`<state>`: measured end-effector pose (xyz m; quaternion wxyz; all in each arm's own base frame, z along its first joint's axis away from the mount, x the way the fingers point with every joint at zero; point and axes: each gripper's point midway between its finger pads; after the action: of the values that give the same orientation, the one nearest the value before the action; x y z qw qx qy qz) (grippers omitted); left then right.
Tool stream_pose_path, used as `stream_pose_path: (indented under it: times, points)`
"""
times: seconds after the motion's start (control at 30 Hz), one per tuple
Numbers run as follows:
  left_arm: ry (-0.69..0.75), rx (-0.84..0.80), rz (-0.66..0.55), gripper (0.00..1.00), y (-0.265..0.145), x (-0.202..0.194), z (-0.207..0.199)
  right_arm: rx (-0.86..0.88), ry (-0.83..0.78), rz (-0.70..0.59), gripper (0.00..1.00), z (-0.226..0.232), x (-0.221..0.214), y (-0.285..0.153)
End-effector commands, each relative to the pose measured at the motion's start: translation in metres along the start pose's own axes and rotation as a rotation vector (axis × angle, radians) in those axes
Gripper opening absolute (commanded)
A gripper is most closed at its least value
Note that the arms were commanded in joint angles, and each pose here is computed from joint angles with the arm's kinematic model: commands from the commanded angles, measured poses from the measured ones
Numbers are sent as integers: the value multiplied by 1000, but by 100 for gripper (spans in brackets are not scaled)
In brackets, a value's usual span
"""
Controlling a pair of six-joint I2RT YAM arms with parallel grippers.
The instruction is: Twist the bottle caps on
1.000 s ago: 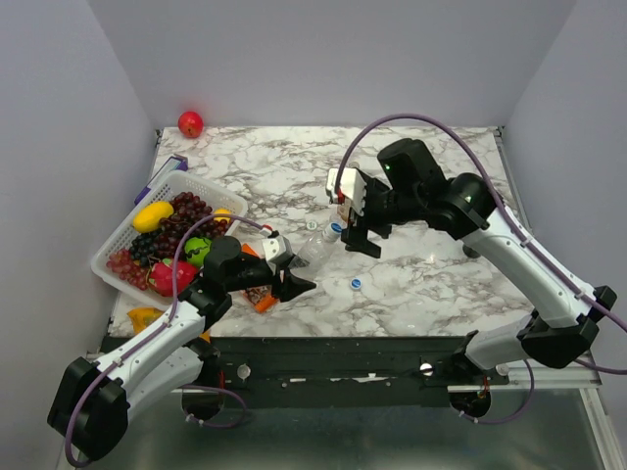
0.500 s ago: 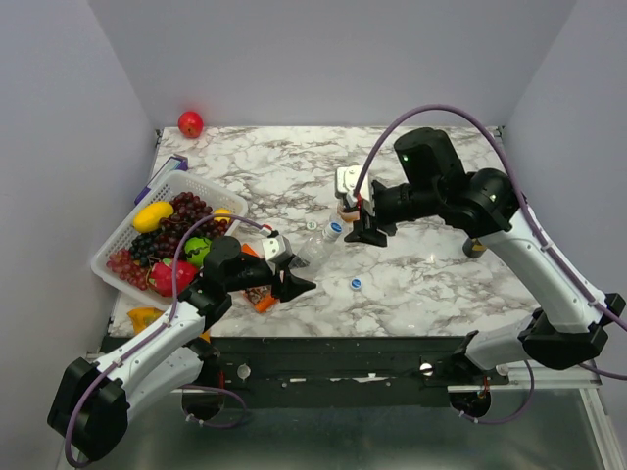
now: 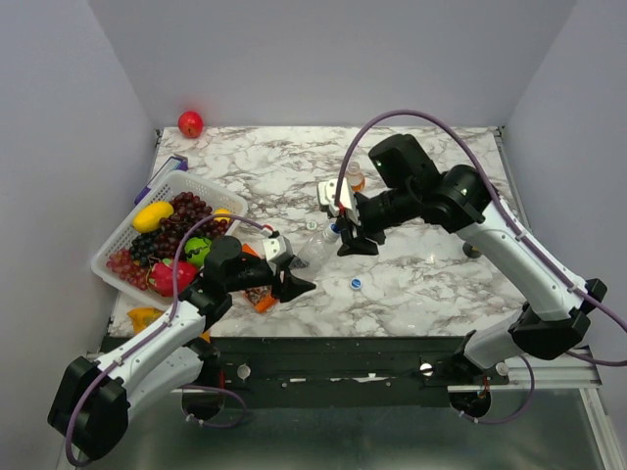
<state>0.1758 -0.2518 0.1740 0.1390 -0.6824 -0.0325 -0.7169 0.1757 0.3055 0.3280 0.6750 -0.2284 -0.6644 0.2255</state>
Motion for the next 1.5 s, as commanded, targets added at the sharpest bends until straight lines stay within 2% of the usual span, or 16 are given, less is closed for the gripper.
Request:
stream_pose_path:
  times: [0.0, 0.13, 0.23, 0.37, 0.47, 0.5, 0.6, 0.7, 0.73, 0.8, 0.83, 0.87, 0.93, 1.2, 1.47]
  points:
    - [62, -26, -29, 0, 2, 11, -1, 95, -18, 36, 57, 16, -6, 19]
    - [70, -7, -30, 0, 2, 12, 2, 118, -13, 78, 56, 24, -14, 27]
    - [75, 5, -31, 0, 1, 11, 3, 48, 4, 73, 56, 15, -11, 21]
    - [77, -11, -9, 0, -2, 2, -2, -58, -32, 0, 57, 5, 20, -8]
    - [67, -24, 16, 0, -3, -7, -5, -22, -34, -50, 57, 16, 44, -23]
    - [64, -25, 22, 0, -3, -10, -6, -33, -36, -109, 57, 19, 64, -38]
    - [66, -22, 22, 0, -3, -10, -5, -14, -16, -143, 60, 24, 77, -44]
    - [76, -21, 12, 0, -2, -6, -4, -58, -33, -133, 67, 17, 69, -43]
    - [78, -24, 9, 0, -2, -5, -4, -63, -22, -83, 74, 13, 52, -32]
    - [83, -33, -3, 0, -2, 1, -5, -79, -79, -80, 82, 14, 42, -34]
    - [79, -36, -5, 0, -2, 3, -5, -71, -66, -25, 89, 12, 20, -20]
    - [83, -46, -10, 0, -2, 6, -7, -105, -103, -65, 92, 10, 25, -27]
    - [84, -64, -17, 0, -2, 11, -10, -158, -114, -57, 97, 1, 17, -23]
    - [83, -96, 0, 0, -1, 9, -14, -162, -115, -74, 98, -7, 19, -11]
    - [87, -79, -16, 0, 0, 16, -10, -71, -122, -44, 98, 6, 7, -1]
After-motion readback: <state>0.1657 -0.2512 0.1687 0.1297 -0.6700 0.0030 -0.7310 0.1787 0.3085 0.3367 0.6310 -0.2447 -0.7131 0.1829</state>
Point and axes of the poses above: each gripper's point midway between its finger pads, its own y axis out along the fingers, its own z axis along the line the jaws close on, x = y × z, and after that the axes turned 12 degrees about y, right-handed
